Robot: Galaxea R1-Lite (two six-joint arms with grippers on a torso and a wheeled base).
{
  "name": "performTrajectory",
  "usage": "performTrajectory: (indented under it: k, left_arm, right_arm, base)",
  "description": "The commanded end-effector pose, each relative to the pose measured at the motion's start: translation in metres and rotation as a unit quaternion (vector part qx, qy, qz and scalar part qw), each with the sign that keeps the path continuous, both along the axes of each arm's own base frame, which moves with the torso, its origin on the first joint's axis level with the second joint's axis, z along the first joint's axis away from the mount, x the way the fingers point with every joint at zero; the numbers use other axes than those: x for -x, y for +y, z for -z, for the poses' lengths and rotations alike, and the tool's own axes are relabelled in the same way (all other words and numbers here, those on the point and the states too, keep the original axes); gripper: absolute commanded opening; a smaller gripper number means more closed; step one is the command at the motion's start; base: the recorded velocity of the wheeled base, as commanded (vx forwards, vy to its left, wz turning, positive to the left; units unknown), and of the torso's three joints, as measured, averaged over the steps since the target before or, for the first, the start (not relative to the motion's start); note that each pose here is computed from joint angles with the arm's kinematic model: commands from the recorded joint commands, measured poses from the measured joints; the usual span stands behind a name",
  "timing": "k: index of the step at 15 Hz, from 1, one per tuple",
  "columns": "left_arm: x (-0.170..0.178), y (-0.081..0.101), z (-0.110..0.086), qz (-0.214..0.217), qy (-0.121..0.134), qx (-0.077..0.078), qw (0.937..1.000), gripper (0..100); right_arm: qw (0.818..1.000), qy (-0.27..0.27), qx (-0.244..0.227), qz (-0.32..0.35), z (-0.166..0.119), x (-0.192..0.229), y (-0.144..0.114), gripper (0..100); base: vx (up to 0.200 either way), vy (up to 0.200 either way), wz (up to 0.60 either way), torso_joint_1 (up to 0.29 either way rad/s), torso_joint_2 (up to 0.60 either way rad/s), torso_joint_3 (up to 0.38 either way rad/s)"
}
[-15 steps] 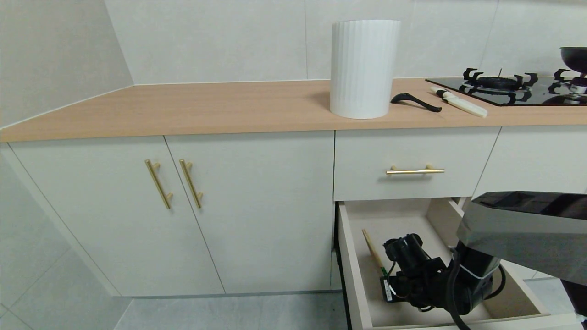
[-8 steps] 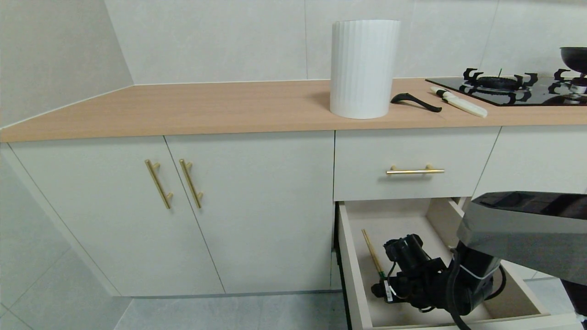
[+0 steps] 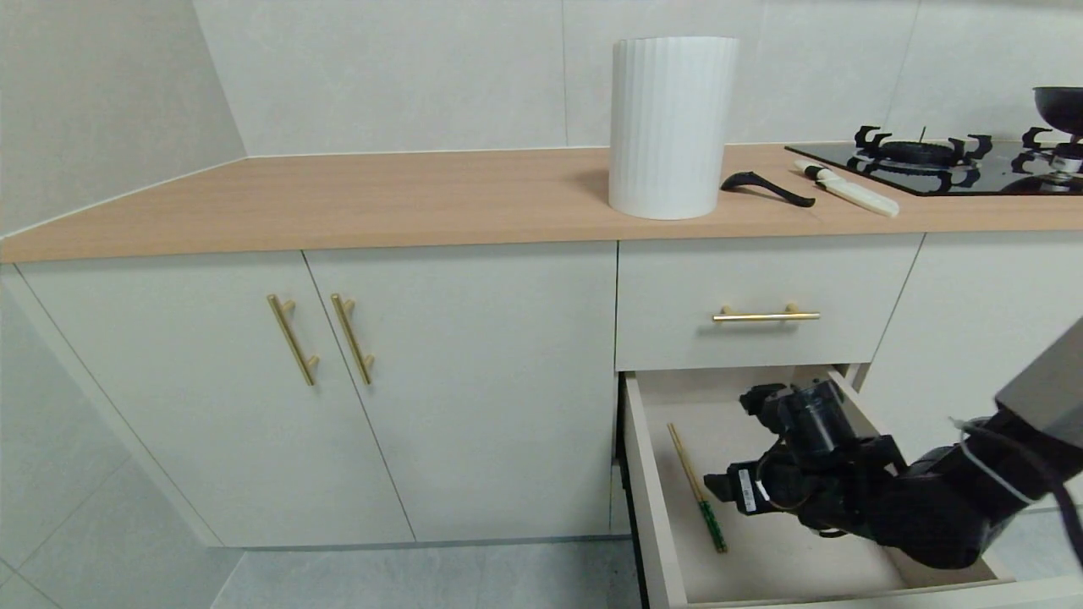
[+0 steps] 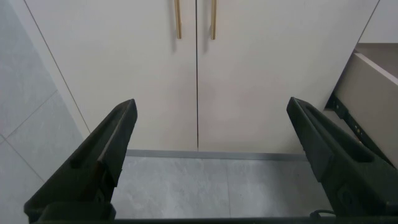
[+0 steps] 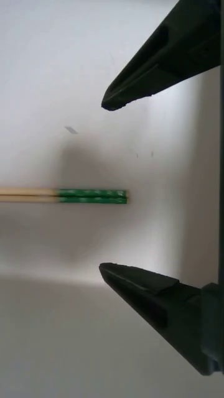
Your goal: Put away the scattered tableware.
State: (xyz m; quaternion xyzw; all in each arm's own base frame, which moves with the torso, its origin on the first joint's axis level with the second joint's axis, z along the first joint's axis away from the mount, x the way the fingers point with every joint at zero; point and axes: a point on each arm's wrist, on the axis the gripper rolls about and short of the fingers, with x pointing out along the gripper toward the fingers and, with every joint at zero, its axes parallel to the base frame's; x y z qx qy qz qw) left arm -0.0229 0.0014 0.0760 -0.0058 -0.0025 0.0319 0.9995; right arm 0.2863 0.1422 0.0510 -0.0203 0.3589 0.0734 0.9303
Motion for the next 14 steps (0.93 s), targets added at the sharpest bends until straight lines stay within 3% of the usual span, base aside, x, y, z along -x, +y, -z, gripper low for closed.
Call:
performTrajectory:
  k: [1, 8, 14]
  left_arm:
    - [0.0, 0.0, 0.0, 0.0, 0.001, 0.0, 1.0, 100]
    - [0.0, 0.0, 0.0, 0.0, 0.001, 0.0, 1.0, 100]
    - [0.0, 0.0, 0.0, 0.0, 0.001, 0.0, 1.0, 100]
  right_arm:
    - [0.997, -0.08, -0.012, 0.014, -0.055, 0.011, -0.026, 100]
    - [0.98, -0.19, -0.014, 0.05, -0.12, 0.03, -0.07, 100]
    - [0.98, -0.195, -0.006, 0.049, -0.122, 0.032, -0.072, 100]
  base:
    - [0.0, 0.0, 0.0, 0.0, 0.0, 0.0]
    - [0.0, 0.0, 0.0, 0.0, 0.0, 0.0]
    - [0.0, 0.0, 0.0, 0.0, 0.0, 0.0]
